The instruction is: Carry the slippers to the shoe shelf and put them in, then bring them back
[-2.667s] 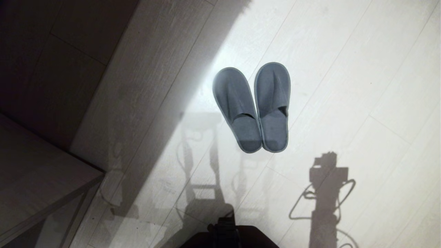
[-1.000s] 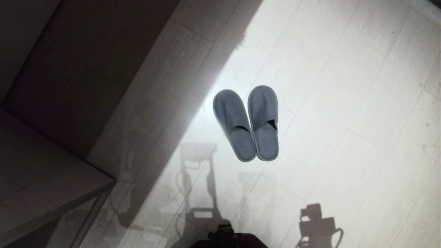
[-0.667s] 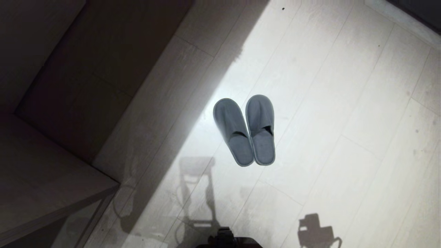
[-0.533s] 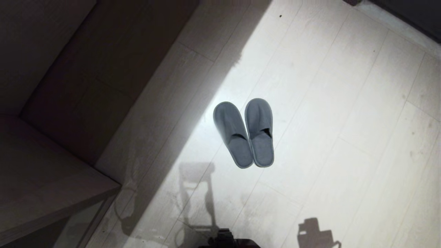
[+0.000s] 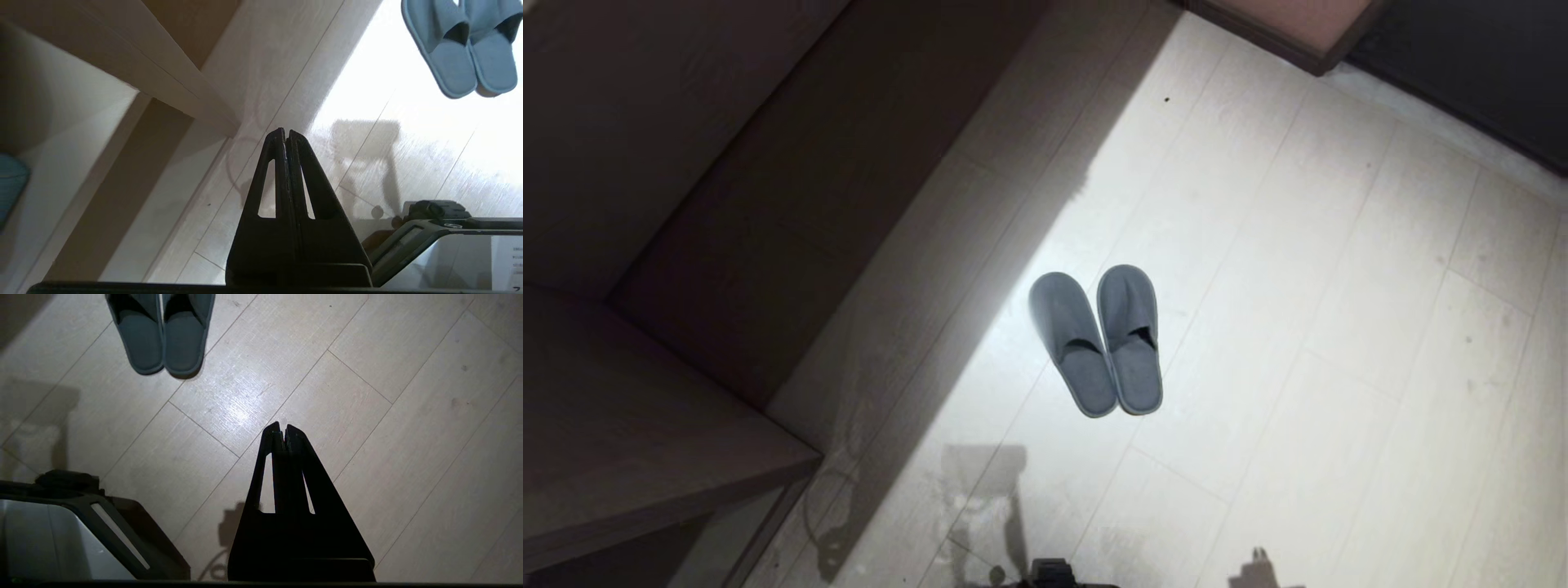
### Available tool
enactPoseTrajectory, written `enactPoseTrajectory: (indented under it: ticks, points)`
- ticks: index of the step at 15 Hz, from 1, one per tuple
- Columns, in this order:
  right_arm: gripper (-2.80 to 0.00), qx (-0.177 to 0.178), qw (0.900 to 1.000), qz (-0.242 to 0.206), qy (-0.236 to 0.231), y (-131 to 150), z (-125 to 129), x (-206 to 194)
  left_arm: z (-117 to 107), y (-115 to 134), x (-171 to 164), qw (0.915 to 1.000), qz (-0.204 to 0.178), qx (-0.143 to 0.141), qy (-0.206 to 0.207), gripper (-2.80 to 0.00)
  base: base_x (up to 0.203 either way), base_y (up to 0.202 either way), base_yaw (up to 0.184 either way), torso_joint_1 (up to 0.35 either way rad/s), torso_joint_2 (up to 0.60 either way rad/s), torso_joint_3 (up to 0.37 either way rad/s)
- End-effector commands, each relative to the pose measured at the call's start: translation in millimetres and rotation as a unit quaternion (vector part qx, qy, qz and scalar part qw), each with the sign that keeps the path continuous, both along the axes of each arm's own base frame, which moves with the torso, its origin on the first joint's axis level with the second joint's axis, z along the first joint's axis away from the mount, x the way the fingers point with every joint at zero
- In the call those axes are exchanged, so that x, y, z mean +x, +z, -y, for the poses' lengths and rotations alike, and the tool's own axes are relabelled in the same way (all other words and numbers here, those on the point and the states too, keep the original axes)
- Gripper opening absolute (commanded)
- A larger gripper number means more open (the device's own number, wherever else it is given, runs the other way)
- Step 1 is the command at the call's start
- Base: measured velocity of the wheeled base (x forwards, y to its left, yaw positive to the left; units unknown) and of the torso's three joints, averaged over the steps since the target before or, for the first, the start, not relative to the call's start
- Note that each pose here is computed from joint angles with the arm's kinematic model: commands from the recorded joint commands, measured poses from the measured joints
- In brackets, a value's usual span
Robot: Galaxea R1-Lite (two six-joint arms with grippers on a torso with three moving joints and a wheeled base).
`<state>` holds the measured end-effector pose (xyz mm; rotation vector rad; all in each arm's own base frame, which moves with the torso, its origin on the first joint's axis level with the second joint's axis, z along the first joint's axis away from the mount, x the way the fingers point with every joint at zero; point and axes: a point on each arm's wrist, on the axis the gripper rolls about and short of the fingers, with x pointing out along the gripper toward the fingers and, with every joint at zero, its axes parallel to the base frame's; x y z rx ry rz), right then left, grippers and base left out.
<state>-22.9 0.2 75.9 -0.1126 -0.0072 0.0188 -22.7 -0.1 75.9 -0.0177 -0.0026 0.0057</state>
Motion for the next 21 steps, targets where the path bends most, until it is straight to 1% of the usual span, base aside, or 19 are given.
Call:
enactPoseTrajectory:
  ticks: [1, 15, 21]
  points:
    - [-2.80, 0.000, 1.000, 0.000, 0.000, 0.2, 0.0, 0.2, 0.0, 0.1, 0.0, 1.0000, 0.000, 0.000, 0.000, -2.80, 0.000, 0.000, 0.000, -0.006, 0.00, 0.202]
    - [-2.80, -0.007, 1.000, 0.000, 0.002, 0.2, 0.0, 0.1, 0.0, 0.1, 0.0, 1.0000, 0.000, 0.000, -0.001, -2.80, 0.000, 0.000, 0.000, 0.003, 0.00, 0.203]
    - [-2.80, -0.007, 1.000, 0.000, 0.003, 0.2, 0.0, 0.1, 0.0, 0.0, 0.7, 1.0000, -0.007, 0.002, 0.000, -2.80, 0.000, 0.000, 0.000, 0.002, 0.00, 0.202]
